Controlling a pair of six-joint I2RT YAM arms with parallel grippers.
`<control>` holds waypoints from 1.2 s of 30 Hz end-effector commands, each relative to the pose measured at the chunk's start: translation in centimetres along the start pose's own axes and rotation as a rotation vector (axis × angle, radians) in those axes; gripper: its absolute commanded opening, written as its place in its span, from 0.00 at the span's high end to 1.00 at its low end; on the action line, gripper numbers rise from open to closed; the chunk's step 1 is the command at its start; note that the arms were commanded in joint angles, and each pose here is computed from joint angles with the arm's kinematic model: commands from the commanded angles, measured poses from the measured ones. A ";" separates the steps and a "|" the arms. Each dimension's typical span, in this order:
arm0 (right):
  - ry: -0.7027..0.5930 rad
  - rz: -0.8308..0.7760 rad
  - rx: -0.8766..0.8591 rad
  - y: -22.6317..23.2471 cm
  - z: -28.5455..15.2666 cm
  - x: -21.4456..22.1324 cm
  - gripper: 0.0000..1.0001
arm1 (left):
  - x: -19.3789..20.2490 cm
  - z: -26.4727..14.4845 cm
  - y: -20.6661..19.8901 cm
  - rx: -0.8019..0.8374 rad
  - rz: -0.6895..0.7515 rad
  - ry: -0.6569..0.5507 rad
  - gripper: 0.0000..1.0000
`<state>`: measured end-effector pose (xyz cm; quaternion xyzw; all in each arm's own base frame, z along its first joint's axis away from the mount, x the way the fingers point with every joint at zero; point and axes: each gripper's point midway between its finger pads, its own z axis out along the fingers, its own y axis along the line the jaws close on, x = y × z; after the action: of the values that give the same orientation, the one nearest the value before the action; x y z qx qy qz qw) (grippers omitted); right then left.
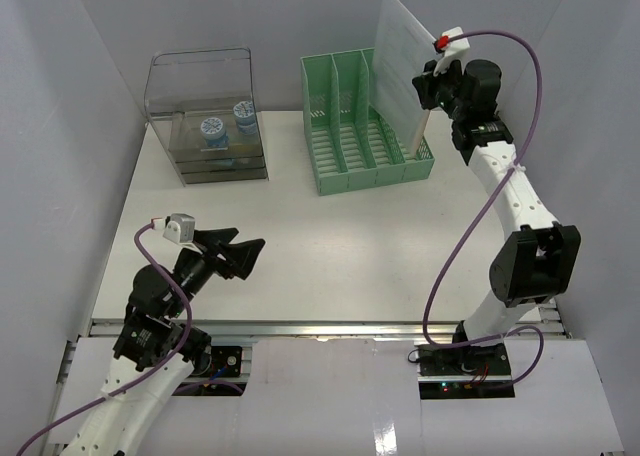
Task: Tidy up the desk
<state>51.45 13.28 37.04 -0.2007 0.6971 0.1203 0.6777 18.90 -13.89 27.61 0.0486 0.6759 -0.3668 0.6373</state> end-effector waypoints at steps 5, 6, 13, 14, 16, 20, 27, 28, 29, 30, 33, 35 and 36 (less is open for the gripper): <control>-0.169 0.043 -0.006 0.9 3.0 -2.5 0.92 | 0.2 0.0 0.7 -0.034 -0.017 -0.001 0.02; -0.180 0.044 -0.013 1.1 3.0 -2.0 0.92 | 0.3 0.0 0.8 -0.038 -0.018 0.003 0.02; -0.230 -0.002 -0.055 2.5 2.7 1.9 0.92 | 0.9 0.5 1.0 -0.039 -0.022 0.018 0.02; -0.234 -0.007 -0.064 2.7 2.7 2.3 0.92 | 0.8 0.5 1.0 -0.038 -0.023 0.018 0.02; -0.246 -0.021 -0.082 3.1 2.6 2.7 0.92 | 0.9 0.5 0.9 -0.035 -0.023 0.019 0.02; -0.261 -0.024 -0.124 3.8 2.8 2.8 0.92 | 0.6 0.3 0.8 -0.030 -0.021 0.008 0.02; -0.192 -0.025 -0.168 4.8 2.1 5.2 0.74 | 0.6 0.0 0.9 -0.037 -0.021 0.005 0.02; -0.184 -0.037 -0.170 4.8 2.0 5.3 0.64 | 0.7 0.1 1.0 -0.042 -0.023 0.009 0.02; -0.176 -0.040 -0.165 4.8 1.7 5.3 0.50 | 0.8 0.2 1.1 -0.047 -0.029 0.011 0.02; -0.168 -0.042 -0.160 4.7 1.3 5.3 0.35 | 0.8 0.2 1.1 -0.051 -0.035 0.013 0.02; -0.158 -0.054 -0.114 3.9 0.2 4.6 0.11 | 1.2 0.6 1.5 -0.071 -0.058 0.029 0.02; -0.143 -0.059 -0.077 2.9 -0.9 3.9 0.03 | 1.3 0.9 1.5 -0.078 -0.074 0.044 0.02; -0.134 -0.058 -0.063 2.3 -1.4 3.7 0.02 | 1.3 1.0 1.5 -0.078 -0.079 0.049 0.02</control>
<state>50.65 16.88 27.03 -0.2432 0.6742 0.1758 0.6749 19.53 -13.88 26.29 0.0259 0.6932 -0.3655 0.6207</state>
